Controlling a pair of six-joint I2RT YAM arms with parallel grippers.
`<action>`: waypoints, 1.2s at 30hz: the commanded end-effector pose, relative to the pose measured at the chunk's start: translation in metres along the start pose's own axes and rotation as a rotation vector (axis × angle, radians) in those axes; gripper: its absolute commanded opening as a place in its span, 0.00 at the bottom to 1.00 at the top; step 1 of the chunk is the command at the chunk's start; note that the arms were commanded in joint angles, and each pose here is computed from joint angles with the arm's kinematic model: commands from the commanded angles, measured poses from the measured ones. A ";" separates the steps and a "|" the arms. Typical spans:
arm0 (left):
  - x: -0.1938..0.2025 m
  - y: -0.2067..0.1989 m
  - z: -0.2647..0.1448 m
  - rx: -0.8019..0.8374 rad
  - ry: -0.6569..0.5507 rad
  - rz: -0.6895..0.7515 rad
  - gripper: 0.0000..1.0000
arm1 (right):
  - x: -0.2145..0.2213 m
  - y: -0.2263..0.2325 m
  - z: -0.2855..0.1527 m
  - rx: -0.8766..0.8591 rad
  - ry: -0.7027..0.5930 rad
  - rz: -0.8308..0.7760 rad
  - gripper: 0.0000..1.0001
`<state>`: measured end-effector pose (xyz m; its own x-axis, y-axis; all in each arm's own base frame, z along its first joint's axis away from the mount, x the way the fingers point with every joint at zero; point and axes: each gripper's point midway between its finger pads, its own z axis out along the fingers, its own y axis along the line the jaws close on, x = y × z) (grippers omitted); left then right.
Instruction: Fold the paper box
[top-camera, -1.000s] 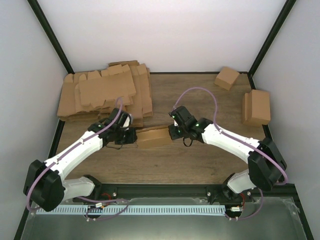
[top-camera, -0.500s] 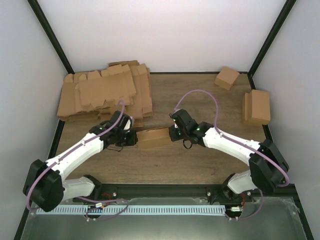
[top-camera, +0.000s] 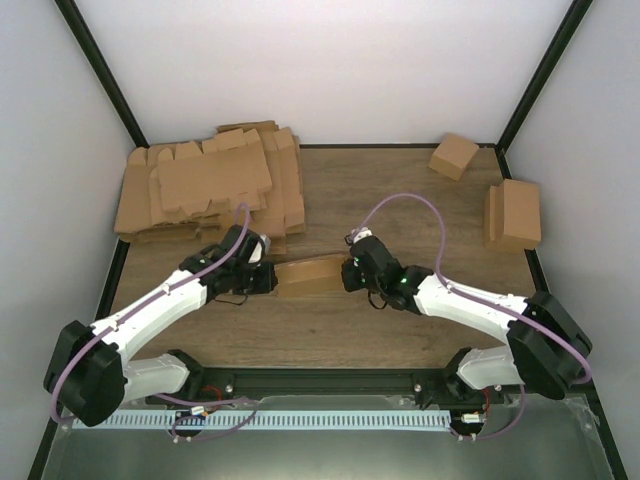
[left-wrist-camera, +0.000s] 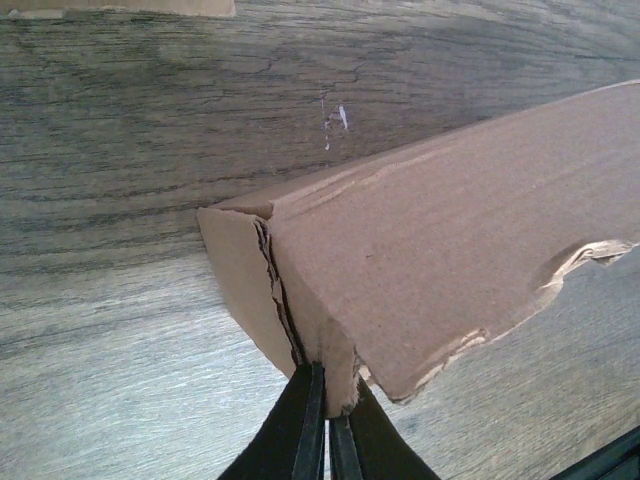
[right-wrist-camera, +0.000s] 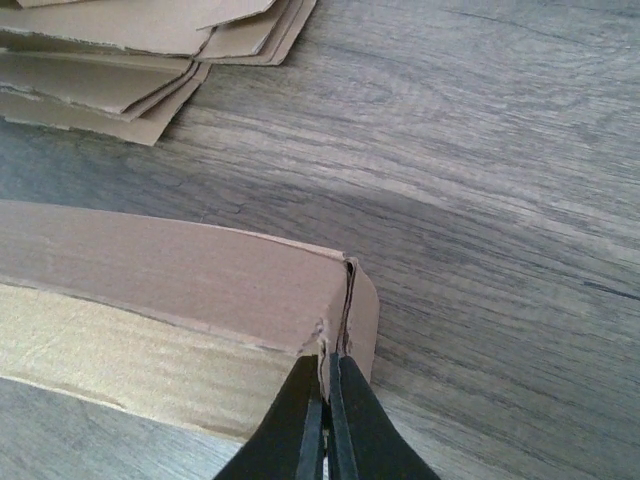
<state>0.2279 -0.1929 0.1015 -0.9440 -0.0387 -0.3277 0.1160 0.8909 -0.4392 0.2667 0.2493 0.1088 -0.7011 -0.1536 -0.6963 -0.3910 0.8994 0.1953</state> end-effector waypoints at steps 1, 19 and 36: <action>0.021 0.007 0.011 -0.013 0.068 -0.006 0.04 | 0.054 -0.012 0.008 0.046 0.160 -0.017 0.01; 0.011 0.001 0.004 -0.010 0.037 0.016 0.14 | 0.060 -0.017 0.009 0.063 0.144 -0.009 0.09; -0.015 -0.023 -0.038 0.031 -0.050 0.035 0.42 | -0.026 0.003 -0.042 -0.072 0.022 0.022 0.73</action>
<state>0.2264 -0.1922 0.1259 -0.9346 -0.0307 -0.3543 0.1335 0.8930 -0.4298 0.2599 0.2310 0.1200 -0.7403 -0.1571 -0.6536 -0.3728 0.9051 0.2047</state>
